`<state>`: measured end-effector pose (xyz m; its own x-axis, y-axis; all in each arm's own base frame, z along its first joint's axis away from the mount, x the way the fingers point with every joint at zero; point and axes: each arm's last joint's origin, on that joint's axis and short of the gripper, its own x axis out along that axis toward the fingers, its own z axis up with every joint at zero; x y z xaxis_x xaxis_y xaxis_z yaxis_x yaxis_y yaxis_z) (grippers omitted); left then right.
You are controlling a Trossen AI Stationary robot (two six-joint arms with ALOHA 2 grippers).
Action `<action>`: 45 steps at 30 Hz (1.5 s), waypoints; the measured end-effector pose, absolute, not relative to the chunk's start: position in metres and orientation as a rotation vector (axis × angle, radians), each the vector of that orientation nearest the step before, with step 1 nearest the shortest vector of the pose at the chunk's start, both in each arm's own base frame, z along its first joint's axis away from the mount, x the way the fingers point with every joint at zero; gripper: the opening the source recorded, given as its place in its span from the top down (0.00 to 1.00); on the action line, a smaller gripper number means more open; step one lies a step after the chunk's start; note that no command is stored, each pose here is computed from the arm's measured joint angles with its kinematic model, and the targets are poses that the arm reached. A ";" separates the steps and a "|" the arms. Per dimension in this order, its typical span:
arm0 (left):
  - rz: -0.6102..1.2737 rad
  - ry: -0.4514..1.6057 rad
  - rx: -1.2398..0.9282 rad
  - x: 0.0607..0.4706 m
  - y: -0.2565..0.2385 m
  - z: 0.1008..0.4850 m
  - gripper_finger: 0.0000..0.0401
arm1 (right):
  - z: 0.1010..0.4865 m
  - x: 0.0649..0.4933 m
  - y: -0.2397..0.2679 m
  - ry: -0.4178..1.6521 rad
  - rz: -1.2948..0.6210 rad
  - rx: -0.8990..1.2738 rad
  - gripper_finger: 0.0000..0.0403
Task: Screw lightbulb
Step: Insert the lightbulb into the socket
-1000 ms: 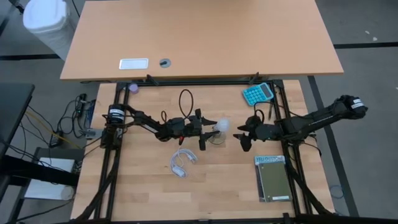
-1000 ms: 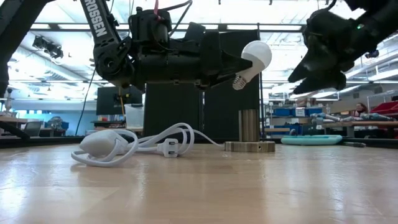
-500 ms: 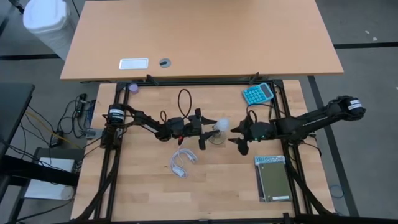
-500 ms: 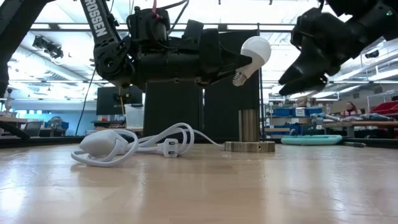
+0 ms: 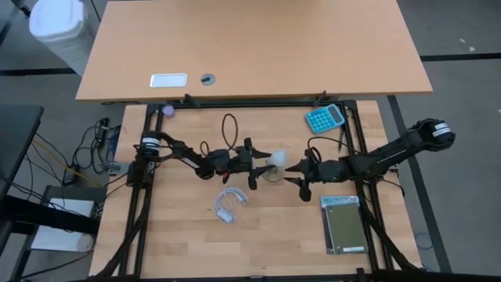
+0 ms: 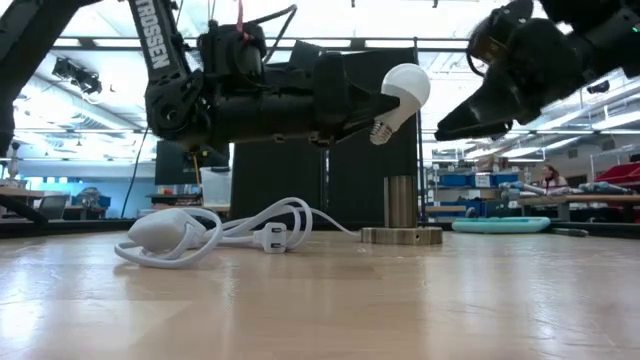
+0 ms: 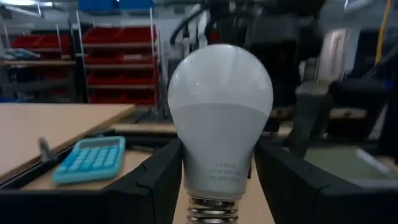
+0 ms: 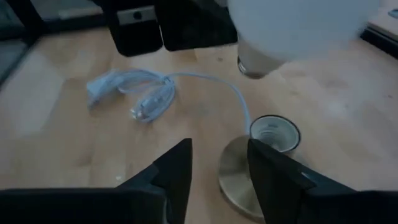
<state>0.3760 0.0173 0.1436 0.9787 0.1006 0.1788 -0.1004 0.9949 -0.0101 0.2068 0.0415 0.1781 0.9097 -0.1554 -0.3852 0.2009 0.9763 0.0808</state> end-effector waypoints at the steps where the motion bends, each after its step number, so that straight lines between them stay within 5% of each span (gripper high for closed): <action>1: 0.100 -0.207 -0.008 0.377 0.017 0.140 0.50 | 0.174 0.204 0.041 0.363 -0.181 0.137 0.62; 11: 0.129 -0.176 0.025 0.383 0.019 0.126 0.50 | 0.157 0.192 0.029 0.243 -0.227 0.223 0.59; 27: 0.134 -0.094 0.060 0.400 0.028 0.129 0.50 | 0.161 0.197 0.008 0.228 -0.148 0.235 0.40; 45: 0.131 -0.014 0.049 0.401 0.028 0.121 0.50 | 0.176 0.209 0.007 0.266 -0.115 0.204 0.40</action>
<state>0.4008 0.0279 0.1212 0.9914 0.1301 0.0172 -0.1308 0.9903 0.0475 0.2093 0.0065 0.1756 0.9586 -0.0854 -0.2716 0.1389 0.9730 0.1845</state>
